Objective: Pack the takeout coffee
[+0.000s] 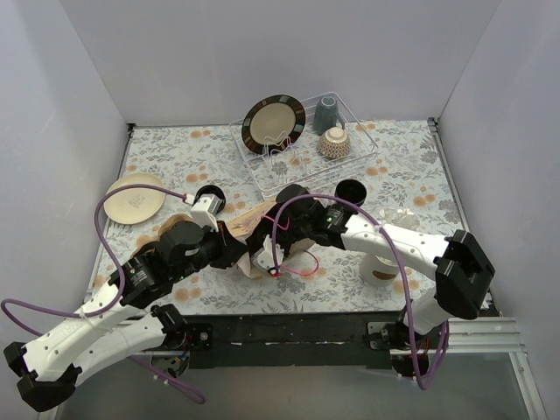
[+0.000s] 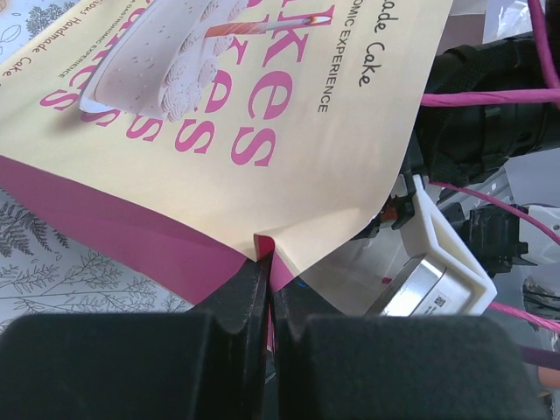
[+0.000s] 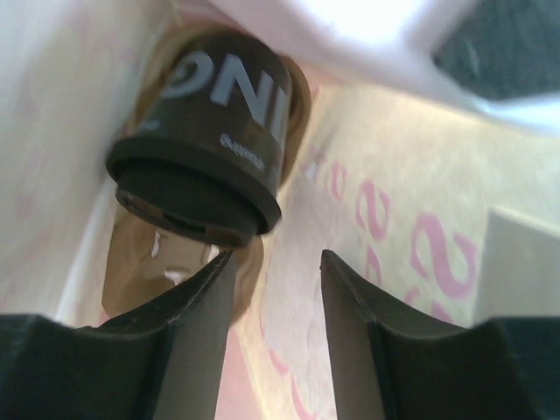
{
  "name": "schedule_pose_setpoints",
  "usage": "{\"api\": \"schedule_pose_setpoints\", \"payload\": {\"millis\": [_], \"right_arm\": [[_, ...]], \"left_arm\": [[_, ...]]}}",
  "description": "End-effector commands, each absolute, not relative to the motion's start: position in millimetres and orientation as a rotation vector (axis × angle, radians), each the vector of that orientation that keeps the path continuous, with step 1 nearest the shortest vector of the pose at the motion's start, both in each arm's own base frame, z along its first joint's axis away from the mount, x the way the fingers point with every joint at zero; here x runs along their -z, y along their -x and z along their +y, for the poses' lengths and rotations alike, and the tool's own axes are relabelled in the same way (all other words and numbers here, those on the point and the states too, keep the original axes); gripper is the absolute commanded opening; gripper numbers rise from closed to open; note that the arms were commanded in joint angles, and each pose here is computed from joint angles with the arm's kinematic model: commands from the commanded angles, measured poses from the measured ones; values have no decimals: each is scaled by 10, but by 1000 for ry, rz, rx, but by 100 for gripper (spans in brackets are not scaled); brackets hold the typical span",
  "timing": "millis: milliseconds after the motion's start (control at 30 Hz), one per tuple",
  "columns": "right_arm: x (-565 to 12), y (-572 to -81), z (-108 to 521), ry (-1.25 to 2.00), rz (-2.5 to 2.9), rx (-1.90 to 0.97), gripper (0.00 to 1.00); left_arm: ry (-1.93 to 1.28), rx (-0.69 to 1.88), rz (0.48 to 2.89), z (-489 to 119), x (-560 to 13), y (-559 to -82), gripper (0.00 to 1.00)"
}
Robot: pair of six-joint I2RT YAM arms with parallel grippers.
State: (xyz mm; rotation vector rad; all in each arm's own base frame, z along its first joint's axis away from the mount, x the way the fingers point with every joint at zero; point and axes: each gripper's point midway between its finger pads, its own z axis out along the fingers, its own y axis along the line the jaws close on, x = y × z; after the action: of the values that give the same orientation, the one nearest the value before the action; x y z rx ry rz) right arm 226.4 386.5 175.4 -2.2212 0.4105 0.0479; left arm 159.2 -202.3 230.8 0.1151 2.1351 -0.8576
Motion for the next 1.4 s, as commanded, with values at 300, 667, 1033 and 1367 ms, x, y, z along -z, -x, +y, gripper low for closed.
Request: {"api": "schedule_pose_setpoints", "payload": {"millis": [300,667,1033,1367], "right_arm": [[-1797,-2135,4104,2261,171,-38,53],[-1620,-2227,4178,2326,147,39,42],[-1539,-2210,4044,2371,150,65,11],[-1777,-2303,4052,2310,152,153,1]], "left_arm": [[-160,897,2132,-2152,-2283,-1594,0],[-148,916,2114,-2143,-2344,-1583,0],[-138,892,2119,-2078,-2338,-1572,0],[-131,860,2141,-2024,-2294,-1564,0]]}}
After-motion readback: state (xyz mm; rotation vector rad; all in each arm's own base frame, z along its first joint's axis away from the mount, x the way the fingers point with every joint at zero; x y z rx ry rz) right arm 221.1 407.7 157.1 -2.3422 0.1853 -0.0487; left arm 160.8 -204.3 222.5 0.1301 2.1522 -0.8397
